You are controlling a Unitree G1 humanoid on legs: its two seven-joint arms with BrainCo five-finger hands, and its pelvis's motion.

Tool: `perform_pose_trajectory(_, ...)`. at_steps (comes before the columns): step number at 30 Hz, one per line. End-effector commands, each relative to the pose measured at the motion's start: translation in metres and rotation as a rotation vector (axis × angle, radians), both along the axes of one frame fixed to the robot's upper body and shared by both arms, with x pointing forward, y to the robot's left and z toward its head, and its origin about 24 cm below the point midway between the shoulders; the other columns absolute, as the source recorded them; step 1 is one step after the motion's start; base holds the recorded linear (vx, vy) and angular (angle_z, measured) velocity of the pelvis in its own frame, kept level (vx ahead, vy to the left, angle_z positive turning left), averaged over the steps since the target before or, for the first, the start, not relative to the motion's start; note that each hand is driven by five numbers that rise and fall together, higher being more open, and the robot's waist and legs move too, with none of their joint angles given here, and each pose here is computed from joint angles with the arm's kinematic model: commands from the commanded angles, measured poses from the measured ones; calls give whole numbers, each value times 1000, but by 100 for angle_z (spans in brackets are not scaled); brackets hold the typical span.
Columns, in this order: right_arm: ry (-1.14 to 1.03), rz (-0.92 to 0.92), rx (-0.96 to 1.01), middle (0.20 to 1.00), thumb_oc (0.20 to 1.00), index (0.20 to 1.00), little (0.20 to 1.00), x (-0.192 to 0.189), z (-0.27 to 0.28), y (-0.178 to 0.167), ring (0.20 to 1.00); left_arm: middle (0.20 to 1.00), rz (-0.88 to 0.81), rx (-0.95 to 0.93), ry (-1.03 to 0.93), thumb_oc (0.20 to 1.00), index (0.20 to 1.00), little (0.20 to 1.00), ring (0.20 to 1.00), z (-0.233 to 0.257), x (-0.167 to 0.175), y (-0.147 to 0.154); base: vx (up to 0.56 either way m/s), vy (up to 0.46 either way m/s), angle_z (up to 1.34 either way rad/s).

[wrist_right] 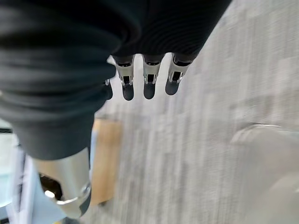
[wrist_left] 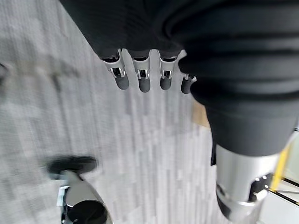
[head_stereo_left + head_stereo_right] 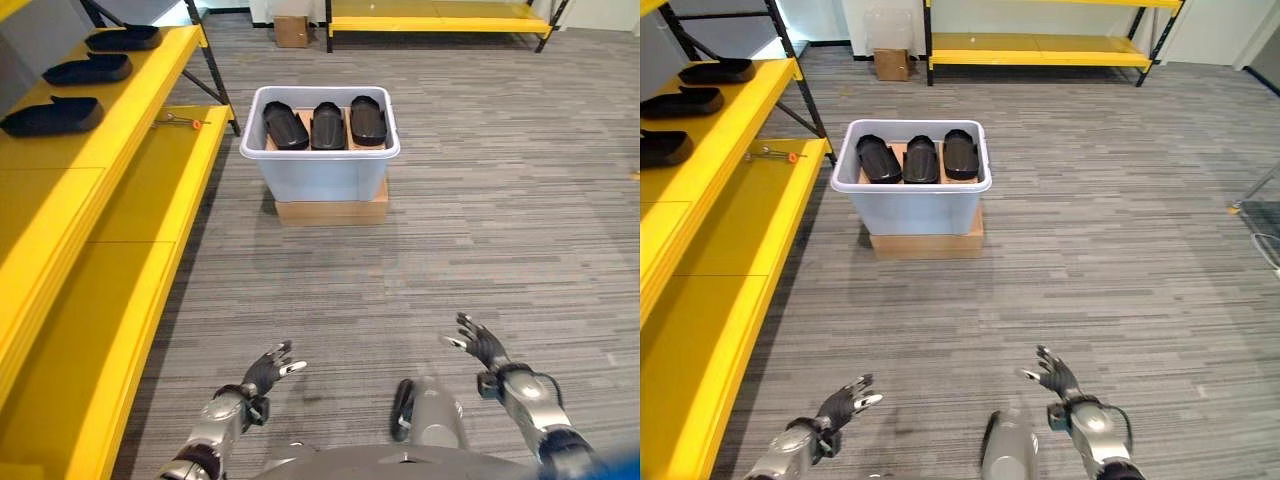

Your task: Move parts from the plastic box to the shelf.

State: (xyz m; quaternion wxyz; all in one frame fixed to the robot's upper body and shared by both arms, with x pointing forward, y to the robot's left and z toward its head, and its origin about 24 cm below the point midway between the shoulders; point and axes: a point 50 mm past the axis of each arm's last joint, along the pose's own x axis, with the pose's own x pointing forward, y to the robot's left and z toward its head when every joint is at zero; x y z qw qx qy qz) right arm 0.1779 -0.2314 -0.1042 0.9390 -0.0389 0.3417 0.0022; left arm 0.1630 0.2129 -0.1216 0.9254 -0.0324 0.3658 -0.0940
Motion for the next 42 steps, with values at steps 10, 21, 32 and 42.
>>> perform_pose_trajectory(10, -125, -8, -15, 1000, 1000, 1000, 1000, 22, 14, 2, 1000, 1000, -147, -4, -26, 1000, 1000, 1000, 1000, 2, -3, -10, 389, -209, 23)
perform_pose_trajectory(21, -84, 55, -34, 1000, 1000, 1000, 1000, 22, 17, -13, 1000, 1000, 89, 32, -153, 1000, 1000, 1000, 1000, 17, 15, 12, 226, -151, 1)
perform_pose_trajectory(32, -17, 112, -44, 1000, 1000, 1000, 1000, 12, 8, -8, 1000, 1000, 173, 45, -162, 1000, 1000, 1000, 1000, 16, 8, 23, 278, 158, -14)
perform_pose_trajectory(42, -31, 129, 4, 1000, 1000, 1000, 1000, 15, 9, 2, 1000, 1000, 141, 54, -111, 1000, 1000, 1000, 1000, 14, 8, 30, 389, 307, -17)
